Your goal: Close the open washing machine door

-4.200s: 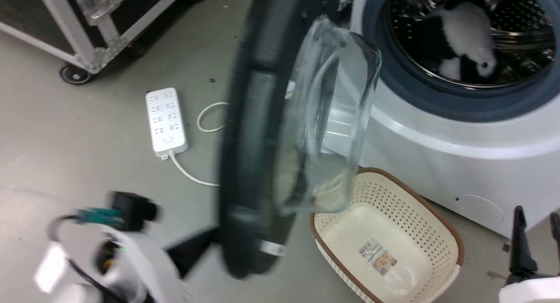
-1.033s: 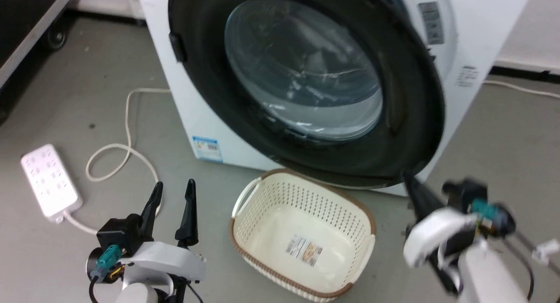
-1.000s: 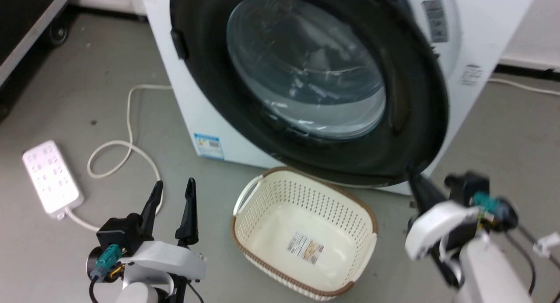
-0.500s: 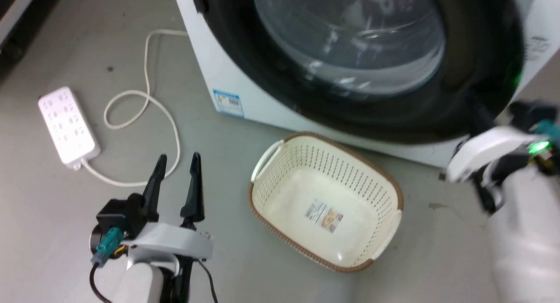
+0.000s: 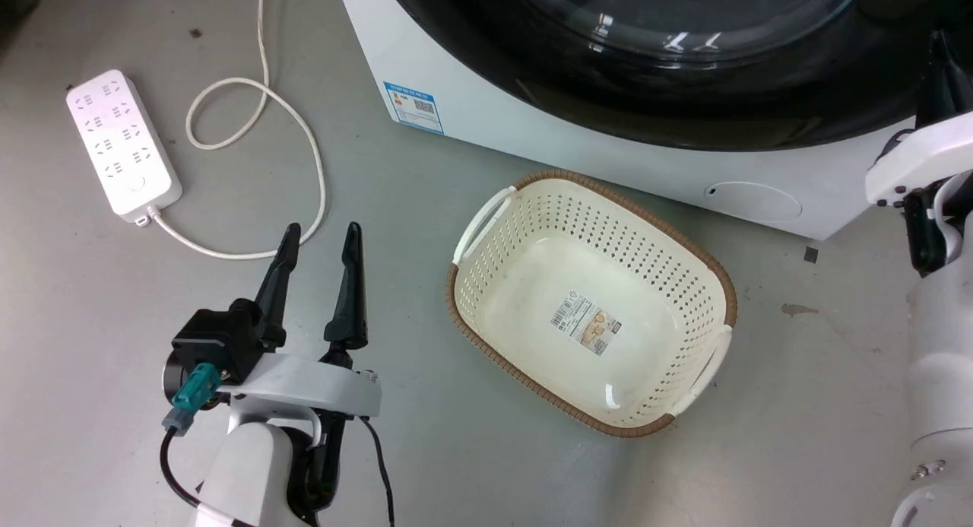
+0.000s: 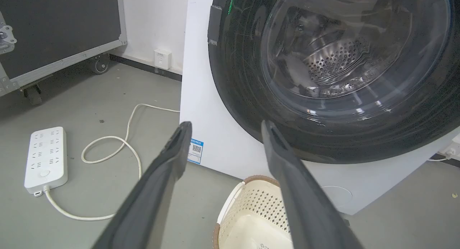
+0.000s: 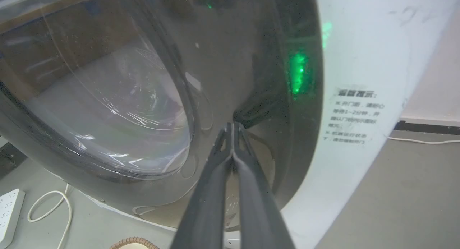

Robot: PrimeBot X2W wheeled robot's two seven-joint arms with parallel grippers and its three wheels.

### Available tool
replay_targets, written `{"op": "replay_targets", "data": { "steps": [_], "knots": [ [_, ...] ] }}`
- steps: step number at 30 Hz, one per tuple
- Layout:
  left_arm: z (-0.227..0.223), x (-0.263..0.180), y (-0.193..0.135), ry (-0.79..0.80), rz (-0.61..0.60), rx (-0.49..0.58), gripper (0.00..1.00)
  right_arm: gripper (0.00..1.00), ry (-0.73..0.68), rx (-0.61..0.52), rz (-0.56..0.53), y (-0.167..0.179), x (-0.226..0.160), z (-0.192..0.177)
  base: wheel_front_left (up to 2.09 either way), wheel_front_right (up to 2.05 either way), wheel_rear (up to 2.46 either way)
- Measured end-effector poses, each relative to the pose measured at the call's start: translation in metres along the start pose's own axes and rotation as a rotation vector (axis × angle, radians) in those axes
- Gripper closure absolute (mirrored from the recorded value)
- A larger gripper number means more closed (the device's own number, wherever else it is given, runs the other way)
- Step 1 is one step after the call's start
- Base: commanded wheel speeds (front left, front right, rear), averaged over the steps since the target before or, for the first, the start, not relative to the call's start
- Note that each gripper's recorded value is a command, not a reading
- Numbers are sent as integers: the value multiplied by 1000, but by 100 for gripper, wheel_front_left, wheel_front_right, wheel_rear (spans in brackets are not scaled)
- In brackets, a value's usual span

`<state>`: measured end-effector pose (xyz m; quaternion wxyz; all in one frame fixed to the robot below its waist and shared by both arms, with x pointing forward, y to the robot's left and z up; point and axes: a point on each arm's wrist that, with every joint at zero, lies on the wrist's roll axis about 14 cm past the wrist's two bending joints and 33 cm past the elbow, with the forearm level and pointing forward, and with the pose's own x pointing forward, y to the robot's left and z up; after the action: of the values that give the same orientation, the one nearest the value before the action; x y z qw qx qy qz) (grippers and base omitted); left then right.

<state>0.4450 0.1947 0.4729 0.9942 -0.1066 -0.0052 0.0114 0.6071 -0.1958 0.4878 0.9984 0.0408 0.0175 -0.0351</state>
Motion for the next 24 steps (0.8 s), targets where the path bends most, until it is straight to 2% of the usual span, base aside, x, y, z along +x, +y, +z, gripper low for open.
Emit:
{"op": "replay_targets", "data": {
  "steps": [4,6,10,11,18,23,24],
  "knots": [
    [-1,2,-1,-1,-2,4,0,100,-17,34,-22,-4,-2,4,0,0,0],
    [4,3,-5,-14,-13,4,0,100,-55,59,-38,-8,-5,18,0,0,0],
    [19,2,-12,-55,-30,8,0,100,-261,67,-69,-24,-20,88,0,0,0],
    [29,-1,-18,-79,-50,6,0,100,-341,39,-79,-37,-50,111,0,0,0],
    [45,-16,-37,-109,-102,21,0,100,-305,-18,-41,-46,-133,88,0,0,0],
    [47,-26,-50,-107,-150,59,0,100,-221,-68,9,-40,-184,56,0,0,0],
    [48,-28,-61,-108,-187,85,0,100,-188,-80,13,-41,-207,44,0,0,0]
  ]
}}
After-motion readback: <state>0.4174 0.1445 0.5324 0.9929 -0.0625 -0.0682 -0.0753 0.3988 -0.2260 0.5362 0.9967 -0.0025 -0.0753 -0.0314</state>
